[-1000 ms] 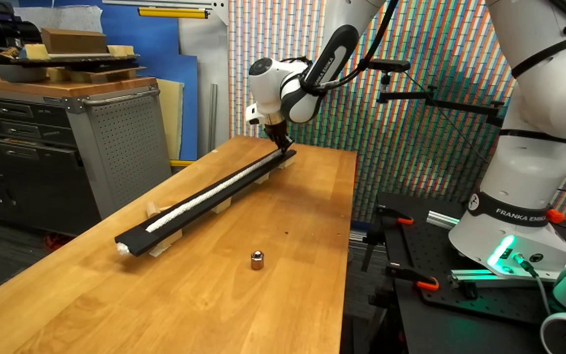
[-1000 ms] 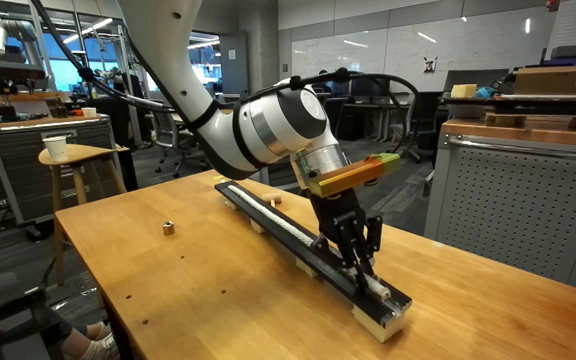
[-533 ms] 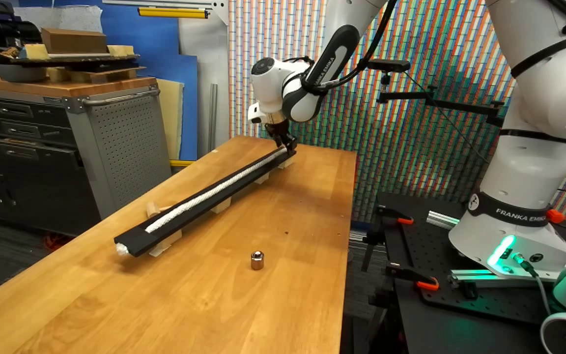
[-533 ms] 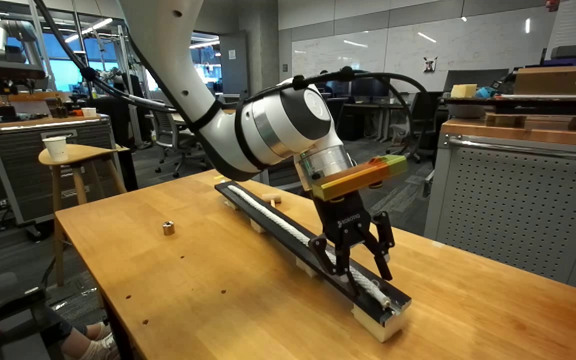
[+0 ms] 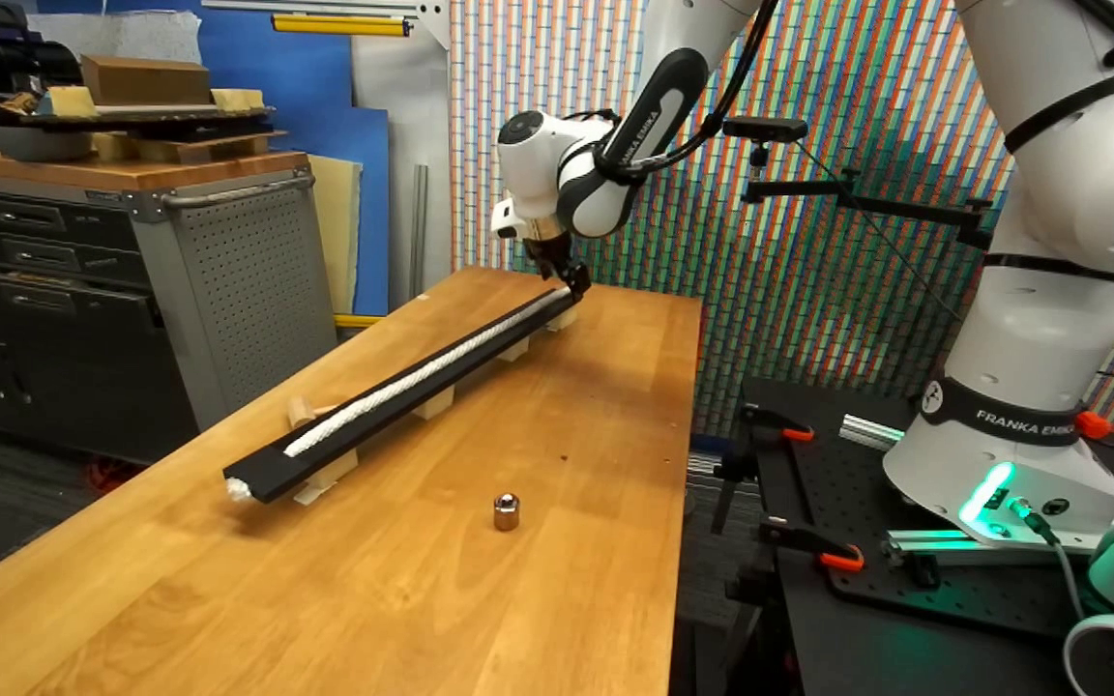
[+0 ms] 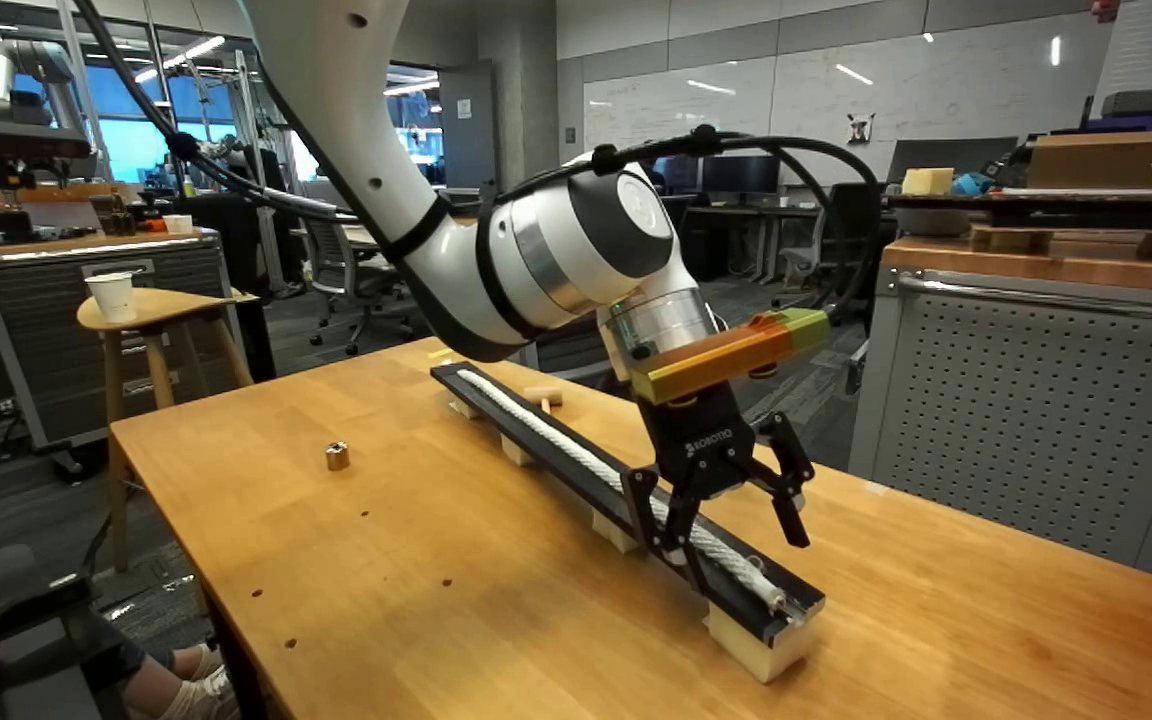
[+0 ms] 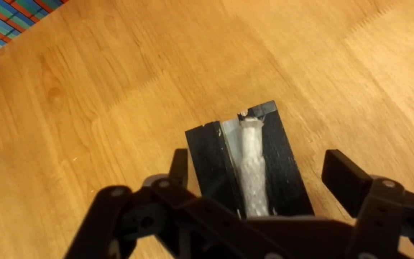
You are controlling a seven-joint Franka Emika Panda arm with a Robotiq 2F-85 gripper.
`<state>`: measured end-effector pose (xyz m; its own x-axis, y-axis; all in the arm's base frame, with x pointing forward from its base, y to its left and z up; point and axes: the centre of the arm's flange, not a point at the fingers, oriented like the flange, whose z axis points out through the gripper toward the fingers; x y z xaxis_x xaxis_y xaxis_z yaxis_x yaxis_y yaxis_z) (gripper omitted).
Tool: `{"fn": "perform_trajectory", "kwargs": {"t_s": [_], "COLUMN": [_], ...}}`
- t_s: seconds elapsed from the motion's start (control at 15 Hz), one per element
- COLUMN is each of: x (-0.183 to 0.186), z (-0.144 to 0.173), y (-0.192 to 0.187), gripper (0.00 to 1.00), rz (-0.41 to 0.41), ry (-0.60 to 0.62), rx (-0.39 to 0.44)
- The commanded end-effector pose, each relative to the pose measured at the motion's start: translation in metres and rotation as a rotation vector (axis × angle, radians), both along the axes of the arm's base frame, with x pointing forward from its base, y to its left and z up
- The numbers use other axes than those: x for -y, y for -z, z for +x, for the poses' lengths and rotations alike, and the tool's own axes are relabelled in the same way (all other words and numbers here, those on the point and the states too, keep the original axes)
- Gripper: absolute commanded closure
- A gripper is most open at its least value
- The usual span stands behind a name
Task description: Pick up the rope and arrange properly on the board
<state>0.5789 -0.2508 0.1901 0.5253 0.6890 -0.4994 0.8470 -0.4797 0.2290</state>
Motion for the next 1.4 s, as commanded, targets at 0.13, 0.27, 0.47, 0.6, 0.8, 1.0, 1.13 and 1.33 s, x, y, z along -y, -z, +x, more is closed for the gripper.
{"fn": "perform_trajectory", "kwargs": {"t_s": [0.13,0.27,0.47,0.6,0.8,1.0,1.13,1.33], "x": [0.011,0.015,0.025,0.034,0.046,0.053,0.054,0.055], "z": [0.01,0.013,0.015,0.013,0.01,0.006,0.004,0.003], "y": [-0.001,-0.001,-0.004,-0.005,-0.007,-0.007,-0.006,-0.009], "gripper": [0.23,0.36,0.62,0.78,0.88,0.88,0.92,0.99], "rz": [0.003,0.001,-0.011,-0.023,-0.034,-0.039,-0.039,-0.039], "ry": [0.073,0.096,0.128,0.145,0.171,0.181,0.185,0.191], "rx": [0.06,0.074,0.098,0.108,0.118,0.12,0.119,0.124]}}
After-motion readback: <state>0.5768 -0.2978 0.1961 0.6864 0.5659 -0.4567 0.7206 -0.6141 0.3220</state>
